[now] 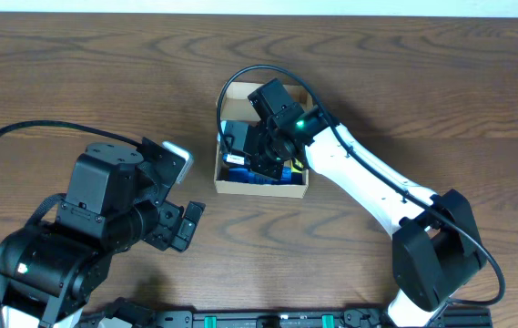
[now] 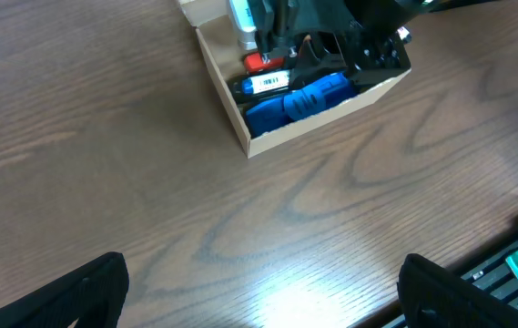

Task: Pack container
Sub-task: 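Carry the blue-capped marker into the box and release it, then move the right gripper to the black-capped marker and grasp it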

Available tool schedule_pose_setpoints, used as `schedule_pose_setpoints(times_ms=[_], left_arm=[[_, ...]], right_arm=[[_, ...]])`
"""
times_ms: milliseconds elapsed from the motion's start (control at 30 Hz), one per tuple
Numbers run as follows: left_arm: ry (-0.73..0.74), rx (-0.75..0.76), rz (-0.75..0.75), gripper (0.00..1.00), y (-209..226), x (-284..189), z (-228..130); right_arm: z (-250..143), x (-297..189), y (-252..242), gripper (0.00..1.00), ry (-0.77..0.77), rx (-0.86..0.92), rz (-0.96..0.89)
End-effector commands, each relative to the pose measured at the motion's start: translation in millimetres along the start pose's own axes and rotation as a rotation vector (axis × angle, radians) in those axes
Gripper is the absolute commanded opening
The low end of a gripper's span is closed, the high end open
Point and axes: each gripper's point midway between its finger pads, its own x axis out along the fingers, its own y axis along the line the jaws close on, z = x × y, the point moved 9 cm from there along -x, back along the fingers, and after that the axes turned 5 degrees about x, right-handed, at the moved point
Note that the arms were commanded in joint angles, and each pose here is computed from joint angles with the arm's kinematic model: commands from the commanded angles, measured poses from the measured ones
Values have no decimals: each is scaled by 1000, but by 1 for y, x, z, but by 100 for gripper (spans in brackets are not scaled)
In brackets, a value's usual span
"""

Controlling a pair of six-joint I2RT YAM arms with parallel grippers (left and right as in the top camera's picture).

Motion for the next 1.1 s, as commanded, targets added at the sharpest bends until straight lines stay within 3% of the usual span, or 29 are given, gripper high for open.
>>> schedule_pose_setpoints(times_ms=[0,33,67,100,167,367,600,800,1067], left_arm=[[-9,-5,8,95,1,-3,1],[-9,-5,8,95,1,-3,1],[-9,-5,8,95,1,-3,0],[-9,-5,8,95,1,-3,1],[-9,-5,8,95,1,-3,1],[-9,-5,8,95,1,-3,1],[-9,-5,8,95,1,-3,0],[-9,-5,8,95,1,-3,1],[-9,-5,8,95,1,-3,1]], right_arm=[[0,4,4,2,3,-36,23],[0,4,4,6,3,-35,24],[0,4,4,21,3,-35,24],[0,4,4,43,3,-34,24],[1,3,4,52,1,-21,22],[17,-23,0,49,-64,80,-31],[28,-102,-14,50,-186,250,-271],[-11,-142,-40,53,-156,551,-454],[-87,-138,-75,52,-63,953,-494]])
